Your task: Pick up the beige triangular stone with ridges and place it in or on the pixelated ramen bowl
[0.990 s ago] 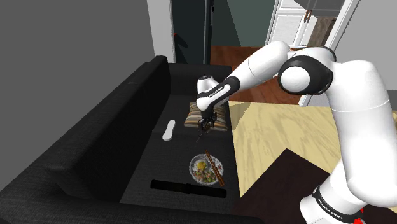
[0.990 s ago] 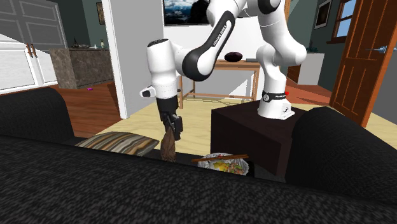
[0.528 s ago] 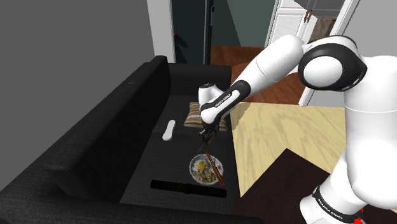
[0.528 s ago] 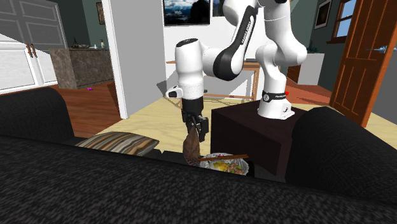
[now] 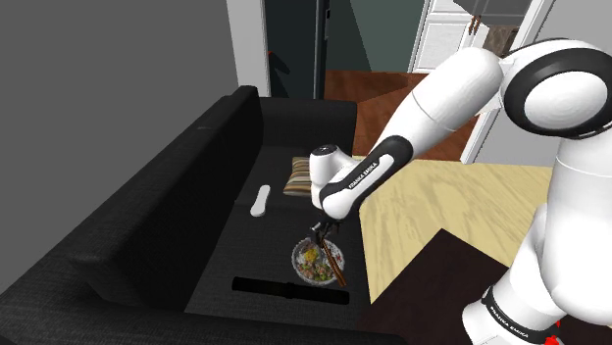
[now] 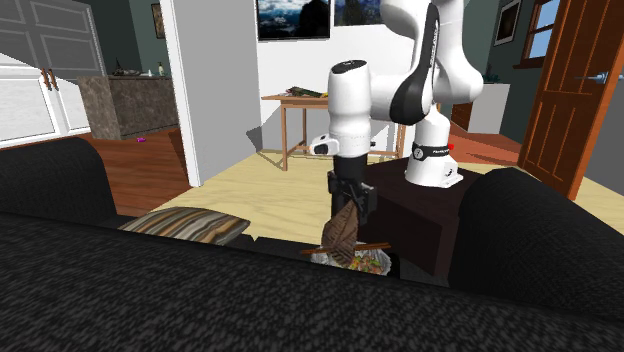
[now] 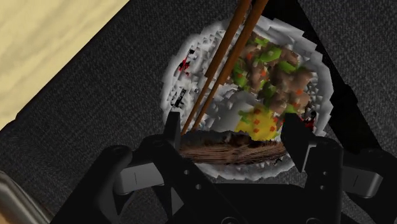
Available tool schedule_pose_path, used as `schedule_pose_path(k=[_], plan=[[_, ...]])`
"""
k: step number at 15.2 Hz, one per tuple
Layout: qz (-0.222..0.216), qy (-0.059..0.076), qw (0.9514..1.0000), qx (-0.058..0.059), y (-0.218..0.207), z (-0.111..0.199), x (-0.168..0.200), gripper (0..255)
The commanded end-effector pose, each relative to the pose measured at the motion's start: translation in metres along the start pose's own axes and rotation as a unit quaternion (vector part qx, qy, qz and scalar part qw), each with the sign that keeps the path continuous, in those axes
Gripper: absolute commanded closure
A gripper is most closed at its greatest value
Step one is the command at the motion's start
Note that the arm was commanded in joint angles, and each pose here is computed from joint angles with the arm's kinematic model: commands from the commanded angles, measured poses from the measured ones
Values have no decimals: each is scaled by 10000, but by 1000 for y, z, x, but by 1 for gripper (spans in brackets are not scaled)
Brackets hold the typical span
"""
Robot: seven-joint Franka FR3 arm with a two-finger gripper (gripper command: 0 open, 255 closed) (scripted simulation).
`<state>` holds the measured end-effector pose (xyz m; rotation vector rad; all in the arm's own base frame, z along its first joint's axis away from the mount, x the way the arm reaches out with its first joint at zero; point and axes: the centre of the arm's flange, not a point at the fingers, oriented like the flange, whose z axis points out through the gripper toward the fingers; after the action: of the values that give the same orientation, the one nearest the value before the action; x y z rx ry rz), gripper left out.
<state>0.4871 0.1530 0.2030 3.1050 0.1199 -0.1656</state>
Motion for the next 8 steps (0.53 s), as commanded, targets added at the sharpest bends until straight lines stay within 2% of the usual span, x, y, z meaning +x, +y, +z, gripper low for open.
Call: schedule_pose_path(k=[1, 8], plan=[[4, 0, 10000, 0, -15, -3, -17, 255], [4, 0, 10000, 0, -16, 34, -13, 255]])
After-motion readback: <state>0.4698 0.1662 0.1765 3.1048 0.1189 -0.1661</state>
